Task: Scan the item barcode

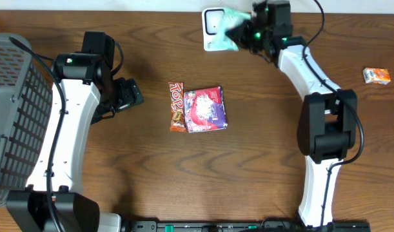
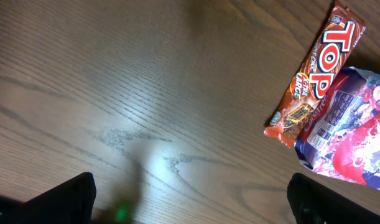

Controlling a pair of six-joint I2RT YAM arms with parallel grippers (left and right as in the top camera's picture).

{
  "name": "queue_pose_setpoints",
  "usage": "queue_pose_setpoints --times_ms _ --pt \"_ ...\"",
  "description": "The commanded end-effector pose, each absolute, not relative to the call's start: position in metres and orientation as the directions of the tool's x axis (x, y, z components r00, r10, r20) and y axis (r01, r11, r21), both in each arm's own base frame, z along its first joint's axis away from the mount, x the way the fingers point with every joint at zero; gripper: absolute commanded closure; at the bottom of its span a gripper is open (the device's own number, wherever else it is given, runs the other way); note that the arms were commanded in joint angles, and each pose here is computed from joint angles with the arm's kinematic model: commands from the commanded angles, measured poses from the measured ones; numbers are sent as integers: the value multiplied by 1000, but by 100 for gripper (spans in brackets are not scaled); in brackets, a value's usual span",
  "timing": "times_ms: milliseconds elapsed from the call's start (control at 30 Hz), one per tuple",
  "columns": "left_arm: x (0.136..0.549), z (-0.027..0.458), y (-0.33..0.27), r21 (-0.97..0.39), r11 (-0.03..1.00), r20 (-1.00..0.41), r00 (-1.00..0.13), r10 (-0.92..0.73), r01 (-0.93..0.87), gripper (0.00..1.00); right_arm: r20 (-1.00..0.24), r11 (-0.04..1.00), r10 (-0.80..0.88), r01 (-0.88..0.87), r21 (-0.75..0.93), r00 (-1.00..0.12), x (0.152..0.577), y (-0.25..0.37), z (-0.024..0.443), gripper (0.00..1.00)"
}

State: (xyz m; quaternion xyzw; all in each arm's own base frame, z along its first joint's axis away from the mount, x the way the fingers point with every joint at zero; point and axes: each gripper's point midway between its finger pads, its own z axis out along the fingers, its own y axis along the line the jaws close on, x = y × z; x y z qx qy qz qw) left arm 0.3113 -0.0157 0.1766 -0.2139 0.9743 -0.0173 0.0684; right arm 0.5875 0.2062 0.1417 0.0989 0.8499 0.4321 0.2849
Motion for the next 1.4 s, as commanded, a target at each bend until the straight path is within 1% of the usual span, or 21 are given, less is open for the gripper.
queue_pose_setpoints --times_ms 0,133,300,400,467,600,733,800,867,967,1033,1100,1133,1200,1233,1333,1367 --pt "311 175 -13 -48 912 -125 -904 -409 -406 2 -355 545 515 -22 838 -780 597 230 161 99" --pt "311 175 -13 -48 912 -125 -904 -409 -406 2 -382 574 580 29 818 -719 606 230 158 99" --pt "311 175 -13 -48 912 -125 -904 -409 -406 2 -387 587 583 41 808 -715 608 233 144 99" --pt "311 175 -13 -48 912 -125 -904 -409 -406 2 -413 594 534 -20 804 -738 608 236 141 99" --pt "311 175 -13 -48 912 -125 -904 -409 -406 2 -458 621 500 -64 781 -735 609 230 142 99" --pt "311 175 -13 -48 912 -125 -904 -409 -406 2 -524 644 464 -134 753 -714 616 205 163 99" --pt "311 175 -13 -48 912 -125 -904 -409 -406 2 -542 697 491 -66 714 -682 619 140 182 99" --pt "311 175 -13 -48 912 -125 -904 -409 -406 2 -549 751 503 23 660 -668 614 91 183 99" --pt "311 175 -13 -48 912 -125 -904 -409 -406 2 -553 814 519 179 553 -652 601 31 173 99" --pt "311 175 -13 -48 912 -125 -904 -409 -406 2 -563 858 514 371 356 -647 571 -53 157 99" --pt "311 175 -13 -48 912 -125 -904 -409 -406 2 -562 869 488 431 243 -668 551 -100 149 99" --pt "311 175 -13 -48 912 -125 -904 -409 -406 2 -537 866 484 466 180 -691 530 -140 142 98" --pt "311 175 -13 -48 912 -125 -904 -409 -406 2 -508 842 520 512 168 -687 516 -165 135 77" --pt "311 175 -13 -48 912 -125 -904 -409 -406 2 -485 810 563 564 163 -669 501 -193 130 51" --pt "311 175 -13 -48 912 -125 -904 -409 -406 2 -474 792 585 588 162 -658 493 -206 128 45" --pt "311 175 -13 -48 912 -125 -904 -409 -406 2 -447 766 626 612 198 -639 481 -223 126 37" --pt "311 175 -13 -48 912 -125 -904 -409 -406 2 -438 764 633 607 219 -638 480 -223 126 33"
